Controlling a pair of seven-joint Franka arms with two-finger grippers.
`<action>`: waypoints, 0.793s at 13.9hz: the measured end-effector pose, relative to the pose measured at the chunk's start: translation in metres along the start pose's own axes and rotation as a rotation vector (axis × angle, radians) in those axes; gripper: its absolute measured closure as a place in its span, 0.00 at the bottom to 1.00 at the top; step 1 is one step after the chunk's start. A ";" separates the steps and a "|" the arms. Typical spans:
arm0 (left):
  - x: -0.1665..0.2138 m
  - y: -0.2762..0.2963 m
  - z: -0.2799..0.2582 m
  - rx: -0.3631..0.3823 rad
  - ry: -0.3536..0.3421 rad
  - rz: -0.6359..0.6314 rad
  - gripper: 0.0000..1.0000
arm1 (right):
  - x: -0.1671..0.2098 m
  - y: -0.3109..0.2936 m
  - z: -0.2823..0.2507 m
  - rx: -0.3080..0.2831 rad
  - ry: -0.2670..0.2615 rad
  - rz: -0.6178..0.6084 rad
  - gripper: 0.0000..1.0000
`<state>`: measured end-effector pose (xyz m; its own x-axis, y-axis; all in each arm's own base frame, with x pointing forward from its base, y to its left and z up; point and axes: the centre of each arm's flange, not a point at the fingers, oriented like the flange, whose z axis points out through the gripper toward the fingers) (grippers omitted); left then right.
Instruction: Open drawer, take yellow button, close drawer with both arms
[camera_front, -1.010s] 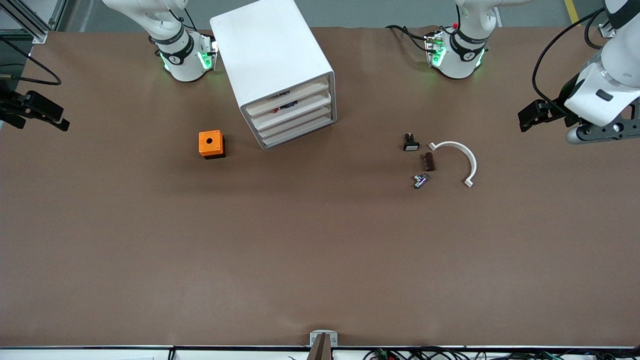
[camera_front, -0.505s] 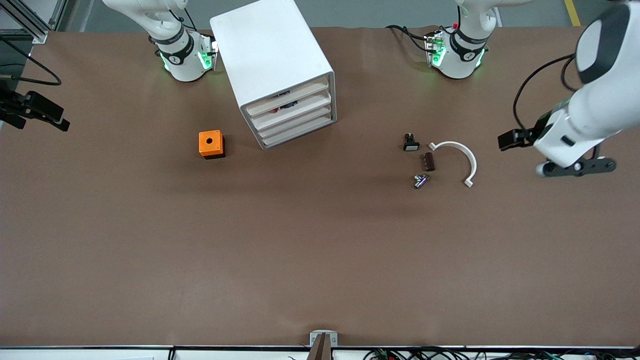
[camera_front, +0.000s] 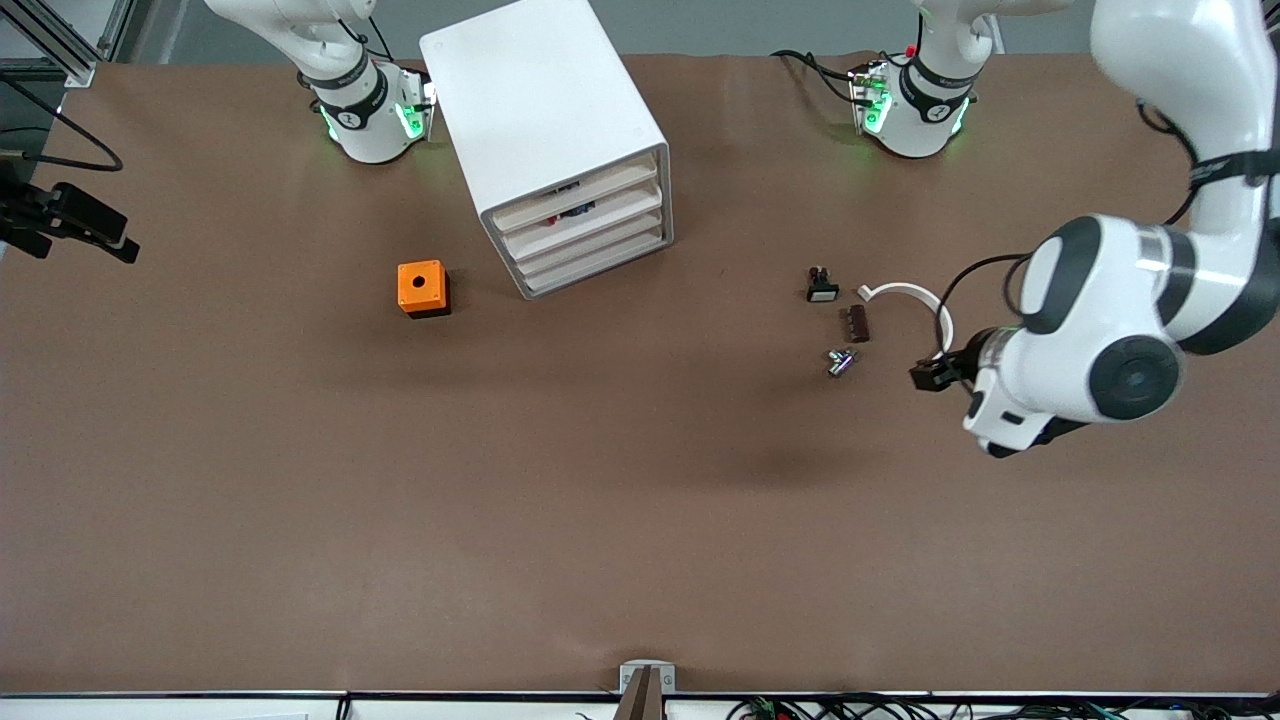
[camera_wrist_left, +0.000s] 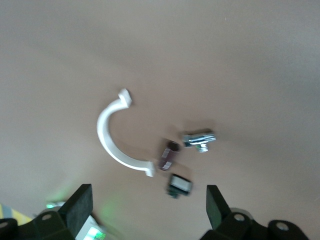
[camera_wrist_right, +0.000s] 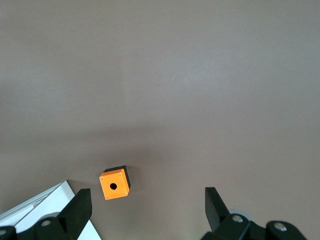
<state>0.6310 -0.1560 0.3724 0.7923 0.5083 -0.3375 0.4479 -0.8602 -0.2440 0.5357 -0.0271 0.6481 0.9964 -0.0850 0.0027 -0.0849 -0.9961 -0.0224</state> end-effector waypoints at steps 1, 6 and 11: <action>-0.006 0.018 0.010 0.002 -0.021 -0.075 0.00 | 0.000 0.000 0.000 0.000 0.000 0.000 0.00; -0.041 0.078 0.049 0.011 -0.188 -0.551 0.00 | 0.000 0.000 0.000 0.000 0.000 0.000 0.00; -0.066 0.091 0.077 0.134 -0.487 -0.732 0.00 | 0.000 0.000 0.000 0.000 0.000 0.000 0.00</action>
<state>0.5873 -0.2649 0.3023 0.0488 0.9164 -0.3972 0.6964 -0.3163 -0.6442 0.5357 -0.0270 0.6482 0.9964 -0.0848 0.0028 -0.0848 -0.9961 -0.0224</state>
